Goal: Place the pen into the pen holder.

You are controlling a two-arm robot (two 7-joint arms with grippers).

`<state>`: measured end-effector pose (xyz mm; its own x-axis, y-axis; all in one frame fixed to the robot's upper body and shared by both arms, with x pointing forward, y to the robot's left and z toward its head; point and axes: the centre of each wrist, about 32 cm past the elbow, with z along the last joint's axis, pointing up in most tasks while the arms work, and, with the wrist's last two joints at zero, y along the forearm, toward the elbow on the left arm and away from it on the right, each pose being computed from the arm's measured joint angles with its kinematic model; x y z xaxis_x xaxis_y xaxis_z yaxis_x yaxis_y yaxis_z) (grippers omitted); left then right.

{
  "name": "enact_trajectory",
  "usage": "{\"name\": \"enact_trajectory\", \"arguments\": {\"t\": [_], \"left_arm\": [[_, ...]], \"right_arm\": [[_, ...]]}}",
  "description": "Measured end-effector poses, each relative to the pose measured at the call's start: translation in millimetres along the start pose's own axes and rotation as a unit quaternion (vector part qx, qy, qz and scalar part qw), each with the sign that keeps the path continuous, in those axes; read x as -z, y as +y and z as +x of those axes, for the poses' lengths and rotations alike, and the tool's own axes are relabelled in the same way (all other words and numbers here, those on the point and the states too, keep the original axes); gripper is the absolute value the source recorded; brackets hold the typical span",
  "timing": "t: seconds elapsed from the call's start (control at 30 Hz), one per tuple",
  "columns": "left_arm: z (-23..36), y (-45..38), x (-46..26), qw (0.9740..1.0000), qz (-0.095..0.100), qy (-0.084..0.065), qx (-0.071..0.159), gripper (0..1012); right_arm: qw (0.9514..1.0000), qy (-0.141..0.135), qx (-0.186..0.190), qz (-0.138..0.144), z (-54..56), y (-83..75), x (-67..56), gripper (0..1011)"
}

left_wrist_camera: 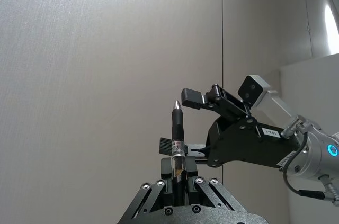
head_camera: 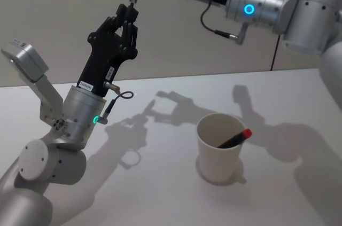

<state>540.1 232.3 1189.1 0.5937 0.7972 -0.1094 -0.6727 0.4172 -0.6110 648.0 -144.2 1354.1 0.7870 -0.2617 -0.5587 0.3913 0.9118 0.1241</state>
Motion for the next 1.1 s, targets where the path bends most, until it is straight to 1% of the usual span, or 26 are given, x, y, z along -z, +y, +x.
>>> {"name": "enact_trajectory", "arguments": {"t": [0.07, 0.3, 0.5, 0.9, 1.03, 1.1], "left_arm": [[0.0, 0.0, 0.0, 1.0, 0.0, 0.0, 0.0, 150], [0.0, 0.0, 0.0, 1.0, 0.0, 0.0, 0.0, 150], [0.0, 0.0, 0.0, 1.0, 0.0, 0.0, 0.0, 150], [0.0, 0.0, 0.0, 1.0, 0.0, 0.0, 0.0, 150], [0.0, 0.0, 0.0, 1.0, 0.0, 0.0, 0.0, 150], [0.0, 0.0, 0.0, 1.0, 0.0, 0.0, 0.0, 151]], "right_arm": [[1.0, 0.004, -0.002, 0.002, 1.5, 4.5, 3.0, 1001], [0.9998, 0.014, -0.011, 0.005, 2.2, 12.2, 9.6, 1002], [0.9996, 0.023, -0.016, 0.005, 2.5, 13.8, 14.3, 1002], [0.9993, 0.028, -0.025, 0.005, 1.9, 13.4, 17.8, 1001], [0.9992, 0.03, -0.027, 0.005, 1.8, 13.2, 18.5, 963], [0.9991, 0.03, -0.028, 0.005, 1.8, 13.1, 18.8, 907]]}}
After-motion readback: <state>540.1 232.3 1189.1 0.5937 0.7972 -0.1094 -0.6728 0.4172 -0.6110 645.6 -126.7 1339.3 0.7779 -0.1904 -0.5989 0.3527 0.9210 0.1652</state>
